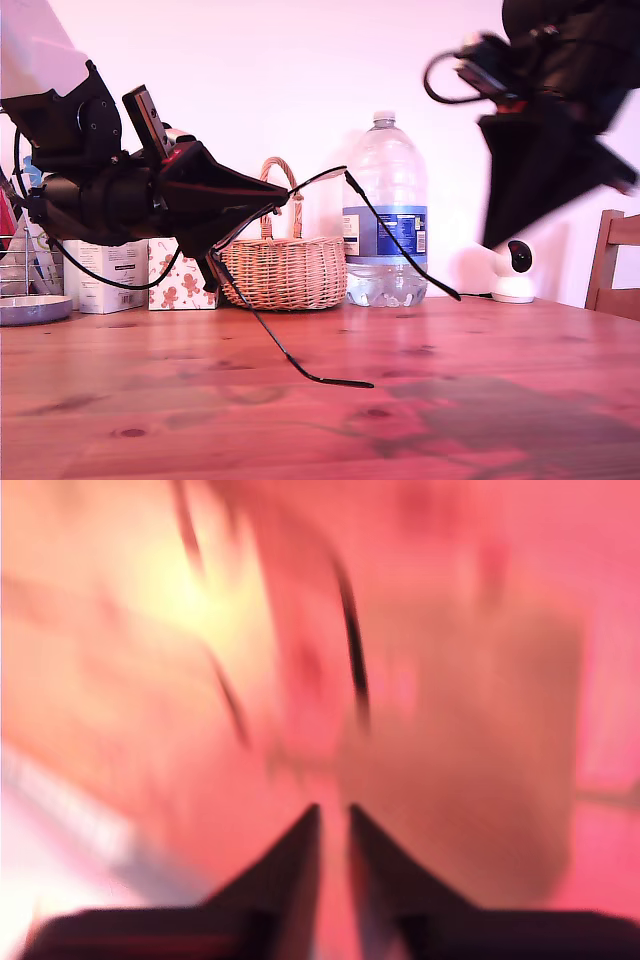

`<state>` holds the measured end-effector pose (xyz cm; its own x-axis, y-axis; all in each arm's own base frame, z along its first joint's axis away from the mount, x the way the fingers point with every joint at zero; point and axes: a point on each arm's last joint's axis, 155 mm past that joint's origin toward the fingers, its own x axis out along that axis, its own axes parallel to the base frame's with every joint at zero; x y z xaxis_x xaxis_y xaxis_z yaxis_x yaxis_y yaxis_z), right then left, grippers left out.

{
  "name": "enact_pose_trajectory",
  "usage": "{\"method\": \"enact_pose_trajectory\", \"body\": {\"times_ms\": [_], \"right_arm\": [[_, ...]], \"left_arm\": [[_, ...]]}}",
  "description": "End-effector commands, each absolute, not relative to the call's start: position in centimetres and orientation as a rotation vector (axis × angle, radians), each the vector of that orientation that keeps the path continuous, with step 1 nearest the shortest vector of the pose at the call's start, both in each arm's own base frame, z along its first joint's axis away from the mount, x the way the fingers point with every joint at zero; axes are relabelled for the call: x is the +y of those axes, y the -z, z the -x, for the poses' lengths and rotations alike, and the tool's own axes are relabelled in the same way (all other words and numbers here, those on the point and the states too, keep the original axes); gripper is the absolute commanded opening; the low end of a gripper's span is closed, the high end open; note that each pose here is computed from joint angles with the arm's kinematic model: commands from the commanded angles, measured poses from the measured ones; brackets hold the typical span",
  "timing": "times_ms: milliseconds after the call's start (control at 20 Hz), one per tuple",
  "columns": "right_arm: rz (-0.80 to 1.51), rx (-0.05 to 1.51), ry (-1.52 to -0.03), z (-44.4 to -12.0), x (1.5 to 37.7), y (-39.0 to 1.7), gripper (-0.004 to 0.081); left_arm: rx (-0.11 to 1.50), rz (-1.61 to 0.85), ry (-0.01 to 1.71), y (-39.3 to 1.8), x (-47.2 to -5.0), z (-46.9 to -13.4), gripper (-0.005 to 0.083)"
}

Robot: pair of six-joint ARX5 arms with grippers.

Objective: Pick up the glasses and open them, then place them back on the table

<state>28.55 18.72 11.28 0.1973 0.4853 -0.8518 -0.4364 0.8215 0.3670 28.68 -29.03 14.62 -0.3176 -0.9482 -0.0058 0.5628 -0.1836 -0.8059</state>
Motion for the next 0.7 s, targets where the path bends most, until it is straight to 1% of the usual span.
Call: {"method": "enact_pose_trajectory", "body": {"times_ms": [0,50,150,300,350,500,650], "right_arm": [[-0.019,1.140,-0.590,-30.6,18.2,-11.6,0.0001],[0.047,1.073,-0.505,-32.1,16.7,-12.1,0.0001],[0.130,0.903,-0.386,-35.0,14.7,-14.9,0.0001],[0.156,0.685,-0.359,-36.5,14.1,-19.5,0.0001],[0.170,0.621,-0.337,-36.6,13.5,-20.8,0.0001],[0.194,0.425,-0.351,-35.7,13.1,-23.7,0.0002],[0.172,0.302,-0.339,-33.5,12.1,-23.2,0.0001]], "left_arm": [[0.850,0.660,1.759,-15.4,-29.1,-29.0,-0.0021],[0.853,0.650,1.754,-15.2,-29.1,-29.1,-0.0021],[0.859,0.633,1.746,-15.0,-29.1,-29.1,-0.0021],[0.869,0.612,1.735,-14.6,-29.2,-29.2,-0.0021],[0.874,0.605,1.730,-14.5,-29.2,-29.2,-0.0021],[0.876,0.599,1.727,-14.4,-29.2,-29.3,-0.0021],[0.884,0.584,1.718,-14.1,-29.2,-29.3,-0.0021]]}}
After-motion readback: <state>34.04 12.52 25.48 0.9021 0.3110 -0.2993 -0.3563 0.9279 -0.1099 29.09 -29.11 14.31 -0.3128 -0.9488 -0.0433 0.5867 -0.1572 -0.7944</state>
